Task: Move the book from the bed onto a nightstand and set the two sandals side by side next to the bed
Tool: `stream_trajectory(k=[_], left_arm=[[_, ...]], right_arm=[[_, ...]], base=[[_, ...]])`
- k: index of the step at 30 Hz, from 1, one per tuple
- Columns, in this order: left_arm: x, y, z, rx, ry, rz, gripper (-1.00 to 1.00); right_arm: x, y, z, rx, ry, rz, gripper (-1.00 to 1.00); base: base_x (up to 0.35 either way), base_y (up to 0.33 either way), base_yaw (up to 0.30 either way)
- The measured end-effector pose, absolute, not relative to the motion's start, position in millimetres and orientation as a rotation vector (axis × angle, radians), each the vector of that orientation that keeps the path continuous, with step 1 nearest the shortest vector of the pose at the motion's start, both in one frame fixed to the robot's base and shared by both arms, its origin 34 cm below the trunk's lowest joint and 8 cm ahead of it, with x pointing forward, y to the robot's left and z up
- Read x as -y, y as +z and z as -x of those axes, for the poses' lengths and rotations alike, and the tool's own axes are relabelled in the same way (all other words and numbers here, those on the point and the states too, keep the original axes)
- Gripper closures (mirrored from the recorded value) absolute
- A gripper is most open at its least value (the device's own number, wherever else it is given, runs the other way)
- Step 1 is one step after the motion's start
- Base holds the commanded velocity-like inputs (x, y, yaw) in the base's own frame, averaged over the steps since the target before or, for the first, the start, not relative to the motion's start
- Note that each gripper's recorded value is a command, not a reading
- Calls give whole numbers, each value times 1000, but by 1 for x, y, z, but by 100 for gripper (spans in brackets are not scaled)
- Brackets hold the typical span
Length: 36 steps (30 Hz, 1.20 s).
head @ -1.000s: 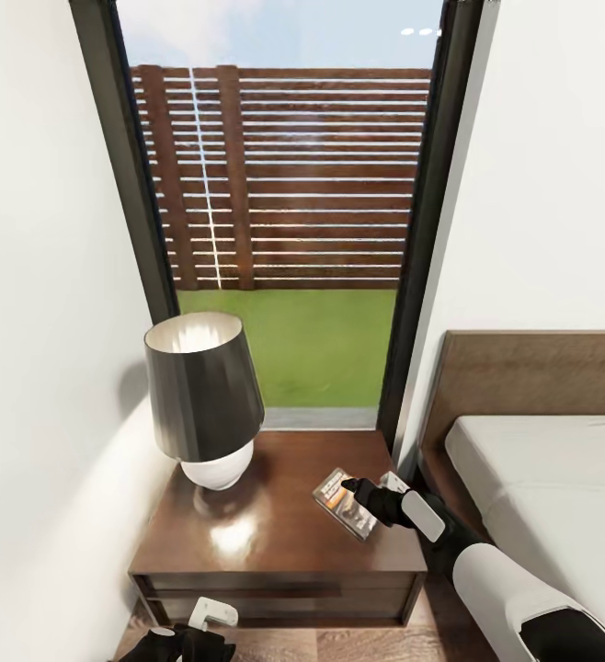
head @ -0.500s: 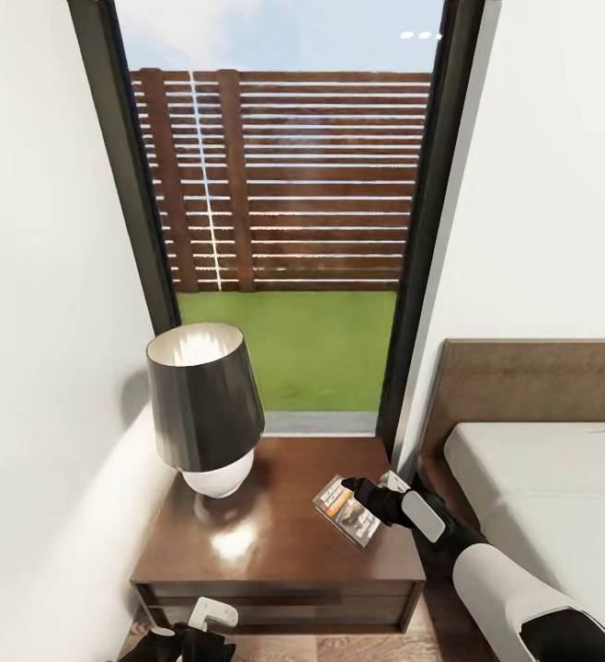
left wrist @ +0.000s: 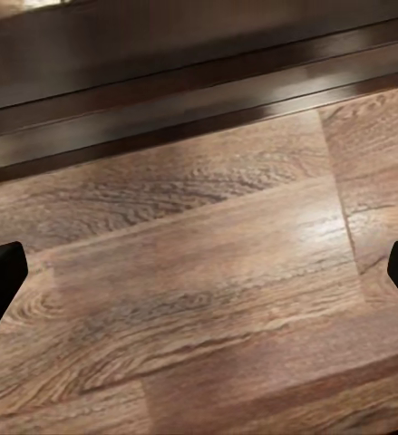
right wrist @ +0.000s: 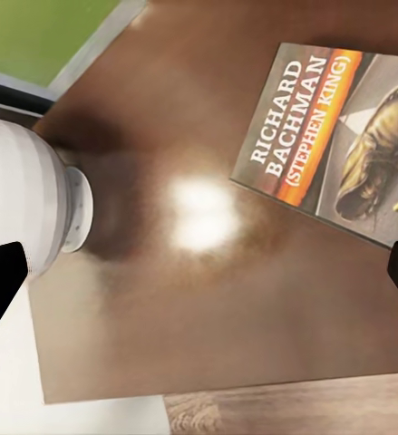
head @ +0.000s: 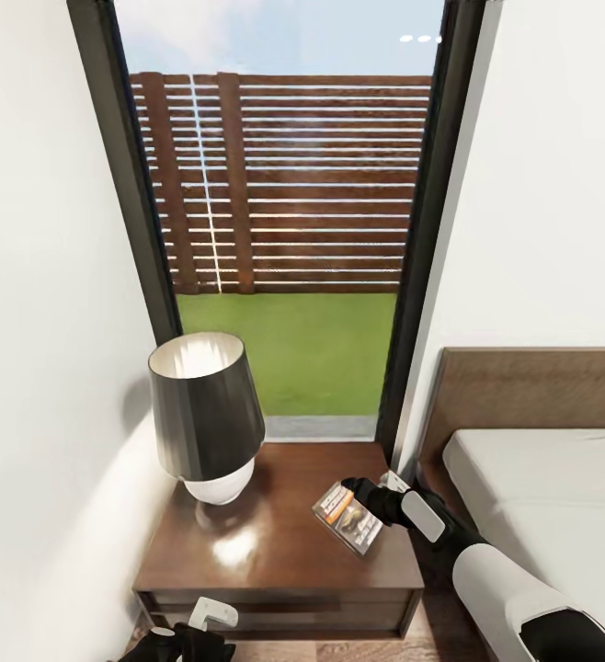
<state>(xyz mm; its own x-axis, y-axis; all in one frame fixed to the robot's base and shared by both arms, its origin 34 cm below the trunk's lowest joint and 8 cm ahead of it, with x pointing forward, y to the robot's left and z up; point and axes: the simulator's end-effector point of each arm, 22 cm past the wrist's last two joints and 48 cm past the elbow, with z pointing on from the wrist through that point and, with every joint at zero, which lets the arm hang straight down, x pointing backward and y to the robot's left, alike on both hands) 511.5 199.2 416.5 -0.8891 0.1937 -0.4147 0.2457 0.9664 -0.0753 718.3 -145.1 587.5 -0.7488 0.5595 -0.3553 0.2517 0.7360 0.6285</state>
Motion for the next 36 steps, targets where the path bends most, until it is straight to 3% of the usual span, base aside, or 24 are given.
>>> stream_trajectory(k=[36], left_arm=[[-199,484,-519,-2703,-173,-319,-100]], right_arm=[[143,656,-726,-2398,770,-611,-100]], base=[[0,0,0]])
